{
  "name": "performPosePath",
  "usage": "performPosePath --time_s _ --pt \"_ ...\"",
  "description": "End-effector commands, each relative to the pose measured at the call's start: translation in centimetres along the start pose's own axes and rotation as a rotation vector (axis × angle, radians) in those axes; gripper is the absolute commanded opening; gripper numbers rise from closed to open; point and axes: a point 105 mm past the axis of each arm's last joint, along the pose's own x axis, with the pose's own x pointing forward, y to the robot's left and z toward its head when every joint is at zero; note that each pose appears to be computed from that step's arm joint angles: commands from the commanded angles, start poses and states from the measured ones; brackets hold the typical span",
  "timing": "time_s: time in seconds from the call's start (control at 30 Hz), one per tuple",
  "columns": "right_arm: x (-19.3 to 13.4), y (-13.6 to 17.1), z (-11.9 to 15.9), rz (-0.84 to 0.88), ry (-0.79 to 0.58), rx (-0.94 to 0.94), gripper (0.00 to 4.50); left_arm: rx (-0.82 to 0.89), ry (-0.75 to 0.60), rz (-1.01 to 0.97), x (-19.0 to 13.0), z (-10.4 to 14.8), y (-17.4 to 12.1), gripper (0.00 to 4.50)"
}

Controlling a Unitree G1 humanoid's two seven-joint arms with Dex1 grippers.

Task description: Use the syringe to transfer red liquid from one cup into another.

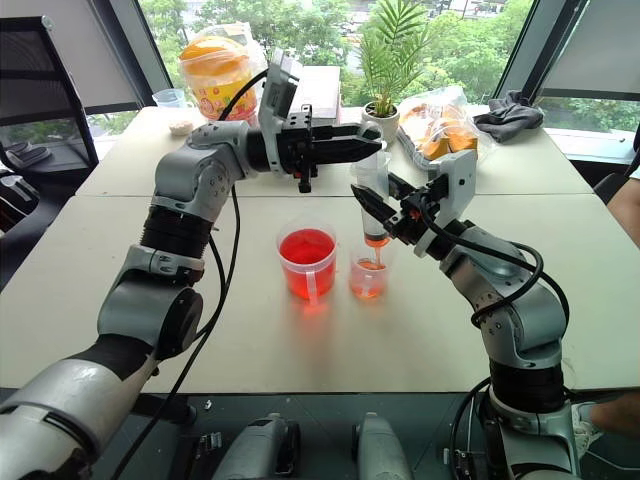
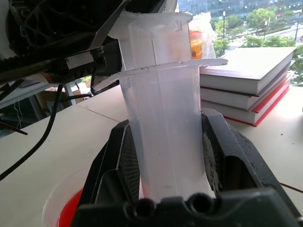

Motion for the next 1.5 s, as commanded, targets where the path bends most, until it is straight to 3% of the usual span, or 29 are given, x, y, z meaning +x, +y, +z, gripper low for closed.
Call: performPosePath --time_s 0.03,0.4,0.63,0.87,0.93,1.23,1.4,1.5 --pt "-0.1 0.8 5.9 0.006 -0.209 -0.095 1.42 -0.073 0.069 -0.134 2.5 -2.7 -2.2 0.38" --pt "-0.3 0.8 6.3 -0.001 -0.218 -0.090 1.42 -0.095 0.083 -0.149 2.7 -3.3 -2.6 0.38" --pt "-0.2 1.0 5.0 0.004 -0.185 -0.061 1.42 -0.094 0.048 -0.118 2.5 -1.7 -1.8 0.38" --pt "-0.1 1.5 3.5 0.020 -0.145 -0.024 1.42 -0.070 0.017 -0.061 1.5 0.0 -0.7 3.85" --pt "-0.1 1.5 2.9 0.021 -0.126 -0.015 1.42 -0.038 -0.011 0.001 0.3 1.3 0.4 4.47" --pt "-0.3 1.1 2.7 0.013 -0.108 -0.006 1.42 0.040 -0.055 0.151 -5.7 4.7 1.5 4.47" --pt "0.2 -0.8 5.5 -0.020 -0.116 0.049 1.42 0.027 -0.009 0.213 -8.5 3.2 0.3 4.47" --pt "0.3 -3.5 8.5 -0.088 -0.118 0.101 1.42 0.050 0.054 0.276 -10.0 1.3 -0.1 4.47"
